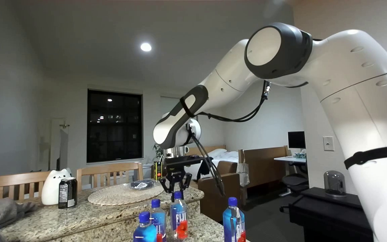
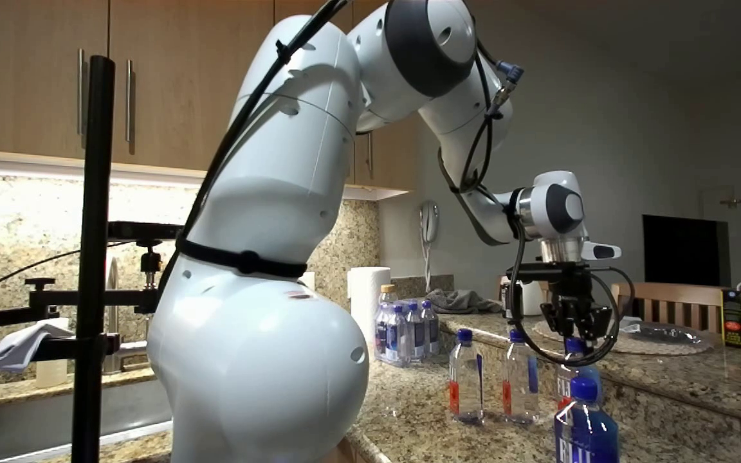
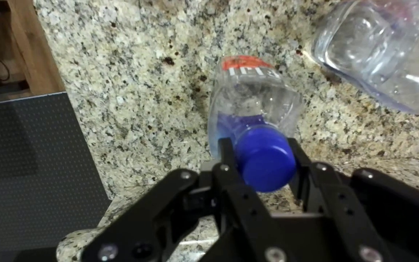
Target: Move the water bottles forward
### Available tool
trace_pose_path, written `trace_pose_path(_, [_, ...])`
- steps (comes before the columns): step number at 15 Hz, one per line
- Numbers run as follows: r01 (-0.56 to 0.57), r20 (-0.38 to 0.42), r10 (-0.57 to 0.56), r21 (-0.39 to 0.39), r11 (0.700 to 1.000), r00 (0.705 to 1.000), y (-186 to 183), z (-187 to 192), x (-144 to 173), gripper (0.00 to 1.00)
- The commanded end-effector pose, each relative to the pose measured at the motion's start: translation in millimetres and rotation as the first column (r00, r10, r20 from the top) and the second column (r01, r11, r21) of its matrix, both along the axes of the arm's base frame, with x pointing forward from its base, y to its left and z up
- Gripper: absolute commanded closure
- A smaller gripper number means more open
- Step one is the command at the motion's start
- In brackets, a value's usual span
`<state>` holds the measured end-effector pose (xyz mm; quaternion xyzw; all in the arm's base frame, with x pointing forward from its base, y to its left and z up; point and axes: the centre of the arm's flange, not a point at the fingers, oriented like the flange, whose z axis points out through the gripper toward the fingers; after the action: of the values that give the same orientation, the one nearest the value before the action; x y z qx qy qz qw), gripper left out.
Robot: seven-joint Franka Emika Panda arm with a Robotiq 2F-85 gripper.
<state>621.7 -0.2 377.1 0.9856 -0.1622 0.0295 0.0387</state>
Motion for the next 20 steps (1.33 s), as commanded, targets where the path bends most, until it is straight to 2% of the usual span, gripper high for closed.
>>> trace_pose_path(1, [0.018, -0.038, -0.019, -0.027, 0.999, 0.999, -1, 12, -22, 0.85])
trace_pose_path(7, [-0.023, -0.103, 0.022, -0.017, 1.0, 0.994, 5, 43, -61, 0.85])
trace_pose_path(14, [-0.031, -0.06, 0.03, -0.007, 1.0, 0.998, 5, 40, -121, 0.85])
trace_pose_path(20, [-0.093, -0.032, 0.092, -0.015, 0.996, 0.995, 10, 19, -154, 0.86])
